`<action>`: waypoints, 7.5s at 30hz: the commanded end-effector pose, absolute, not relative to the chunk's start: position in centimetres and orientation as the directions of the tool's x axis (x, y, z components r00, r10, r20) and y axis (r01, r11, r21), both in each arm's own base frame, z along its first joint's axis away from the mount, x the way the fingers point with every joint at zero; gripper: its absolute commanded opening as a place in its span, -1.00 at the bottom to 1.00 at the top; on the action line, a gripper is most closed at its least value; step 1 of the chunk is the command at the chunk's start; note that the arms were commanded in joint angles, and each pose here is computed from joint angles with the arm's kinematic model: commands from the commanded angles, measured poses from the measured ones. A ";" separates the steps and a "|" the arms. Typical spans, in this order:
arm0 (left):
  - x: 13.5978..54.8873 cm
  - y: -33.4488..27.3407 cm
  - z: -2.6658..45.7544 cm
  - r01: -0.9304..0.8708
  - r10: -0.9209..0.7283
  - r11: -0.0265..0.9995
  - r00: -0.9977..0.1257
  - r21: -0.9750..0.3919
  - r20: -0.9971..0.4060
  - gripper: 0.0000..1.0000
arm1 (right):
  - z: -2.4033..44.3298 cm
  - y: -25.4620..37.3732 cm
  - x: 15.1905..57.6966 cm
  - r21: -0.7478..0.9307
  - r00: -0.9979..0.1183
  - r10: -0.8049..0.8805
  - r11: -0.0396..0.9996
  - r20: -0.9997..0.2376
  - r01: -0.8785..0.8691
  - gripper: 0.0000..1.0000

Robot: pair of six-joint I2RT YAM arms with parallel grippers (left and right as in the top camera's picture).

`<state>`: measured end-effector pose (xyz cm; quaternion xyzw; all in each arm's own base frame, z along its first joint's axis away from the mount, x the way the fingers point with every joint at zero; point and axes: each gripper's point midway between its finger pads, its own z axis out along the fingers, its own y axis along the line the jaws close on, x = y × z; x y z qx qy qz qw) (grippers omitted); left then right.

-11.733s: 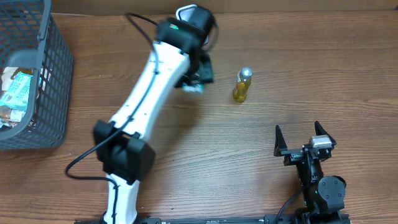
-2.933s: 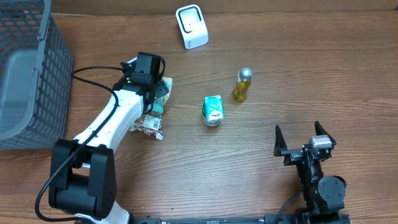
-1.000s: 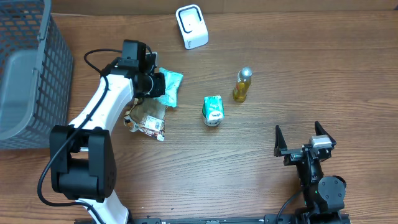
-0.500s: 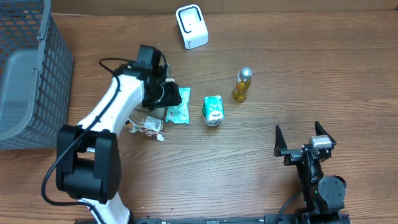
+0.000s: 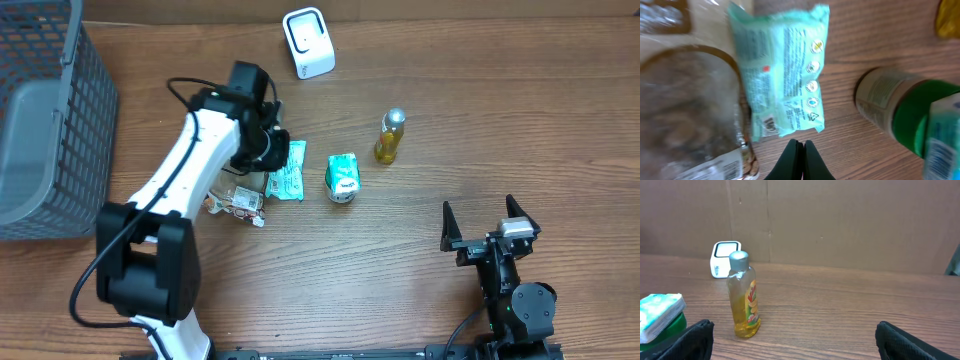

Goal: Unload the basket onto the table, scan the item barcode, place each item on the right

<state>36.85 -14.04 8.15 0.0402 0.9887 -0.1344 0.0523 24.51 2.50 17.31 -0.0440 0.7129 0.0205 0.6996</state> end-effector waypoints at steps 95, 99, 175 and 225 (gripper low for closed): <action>35.3 -0.8 6.4 -0.249 -0.238 0.952 -0.968 0.176 -0.081 -0.91 | 17.0 2.5 24.5 -0.034 -0.018 -0.036 0.995 -0.999 -0.089 1.00; 35.2 -0.4 4.6 -0.262 -0.248 0.950 -0.964 0.170 -0.097 -0.89 | 17.0 2.5 24.5 -0.034 -0.018 -0.035 0.995 -0.999 -0.089 1.00; 43.1 4.5 17.2 -0.312 -0.300 0.950 -0.892 -0.020 -0.338 0.99 | 32.2 4.0 29.7 0.082 -0.708 0.011 0.994 -0.706 -0.066 1.00; 43.1 4.5 17.2 -0.312 -0.300 0.950 -0.892 -0.020 -0.338 0.99 | 15.6 14.3 42.6 0.059 -0.972 0.011 0.998 -0.233 -0.003 1.00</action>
